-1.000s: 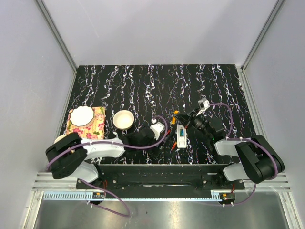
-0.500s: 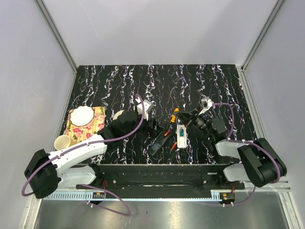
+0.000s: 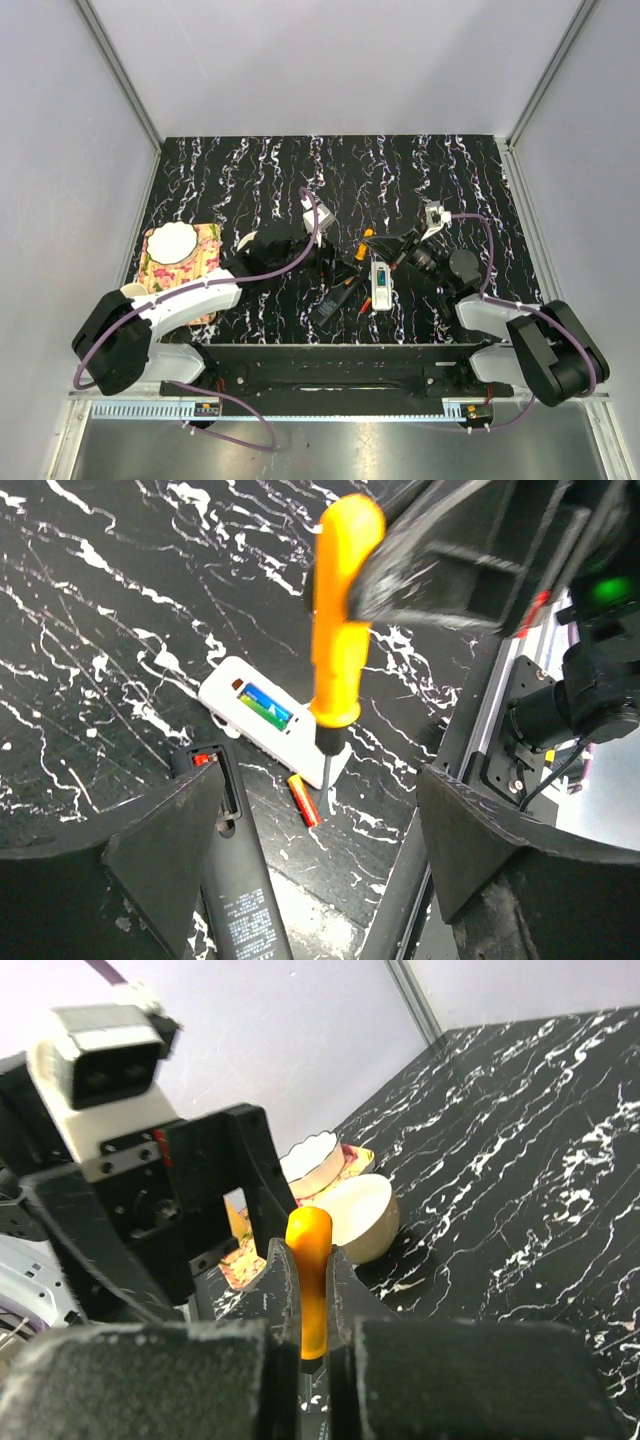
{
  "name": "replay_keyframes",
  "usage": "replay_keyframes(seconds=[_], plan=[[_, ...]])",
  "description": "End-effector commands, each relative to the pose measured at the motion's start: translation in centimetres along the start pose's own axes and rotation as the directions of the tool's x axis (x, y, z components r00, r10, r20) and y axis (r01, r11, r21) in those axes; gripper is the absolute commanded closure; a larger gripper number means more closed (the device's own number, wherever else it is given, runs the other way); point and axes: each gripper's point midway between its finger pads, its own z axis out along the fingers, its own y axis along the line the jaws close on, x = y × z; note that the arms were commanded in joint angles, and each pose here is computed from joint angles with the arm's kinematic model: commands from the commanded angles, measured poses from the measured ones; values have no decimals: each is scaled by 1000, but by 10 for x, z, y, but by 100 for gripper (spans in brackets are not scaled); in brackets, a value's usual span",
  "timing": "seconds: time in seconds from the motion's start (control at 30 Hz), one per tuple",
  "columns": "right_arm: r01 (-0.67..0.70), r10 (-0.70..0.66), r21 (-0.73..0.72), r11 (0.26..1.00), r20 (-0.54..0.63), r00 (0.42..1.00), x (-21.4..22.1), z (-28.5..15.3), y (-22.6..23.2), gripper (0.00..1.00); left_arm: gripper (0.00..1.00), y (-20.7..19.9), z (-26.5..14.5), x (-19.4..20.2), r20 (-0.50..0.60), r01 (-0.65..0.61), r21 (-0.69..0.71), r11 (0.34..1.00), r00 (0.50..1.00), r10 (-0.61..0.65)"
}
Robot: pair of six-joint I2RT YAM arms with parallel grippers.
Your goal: Unload the batteries from the remote control
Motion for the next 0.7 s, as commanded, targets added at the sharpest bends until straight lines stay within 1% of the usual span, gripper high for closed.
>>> replay_keyframes(seconds=[0.0, 0.03, 0.07, 0.13, 0.17, 0.2, 0.23, 0.27, 0.3, 0.37, 0.43, 0.5, 0.53, 0.67], plan=[[99, -96, -22, 995, 96, 991, -30, -1, 16, 100, 20, 3, 0, -17, 39, -11, 8, 1000, 999, 11], [79, -82, 47, 996, 65, 995, -22, -3, 1, 100, 21, 11, -3, -12, 20, -3, -28, 1000, 1000, 4], [119, -124, 65, 991, 68, 990, -26, -6, 1, 100, 23, 25, -6, 1, -31, -4, -100, 995, 1000, 1], [146, -154, 117, 982, 61, 986, -27, -9, -5, 100, 25, 37, -10, 19, -93, 6, -164, 986, 995, -21], [177, -185, 142, 974, 44, 982, -26, -13, -8, 100, 26, 48, -14, 34, -141, 8, -217, 976, 989, -40], [195, -203, 152, 969, 43, 978, -28, -15, -9, 100, 33, 55, -15, 46, -167, 22, -251, 968, 984, -65], [202, -209, 171, 964, 29, 977, -26, -17, -13, 100, 37, 62, -18, 62, -189, 41, -283, 958, 977, -98], [232, -240, 171, 958, 32, 970, -30, -18, -10, 100, 40, 64, -18, 69, -190, 56, -292, 955, 975, -115], [238, -246, 177, 955, 23, 969, -29, -19, -12, 100, 47, 68, -18, 81, -212, 68, -305, 950, 968, -137], [253, -259, 179, 951, 10, 966, -31, -18, -11, 100, 59, 74, -20, 101, -235, 95, -335, 937, 955, -181], [258, -264, 177, 950, 10, 964, -32, -17, -10, 100, 75, 82, -23, 124, -271, 114, -376, 920, 935, -227], [259, -265, 179, 949, 9, 964, -32, -17, -12, 100, 80, 86, -24, 139, -294, 132, -395, 909, 919, -261], [258, -264, 180, 949, 6, 965, -31, -17, -12, 100, 85, 86, -25, 146, -305, 140, -394, 908, 912, -273], [257, -262, 176, 950, 5, 965, -30, -17, -11, 100, 90, 83, -32, 171, -351, 173, -400, 900, 878, -325]])
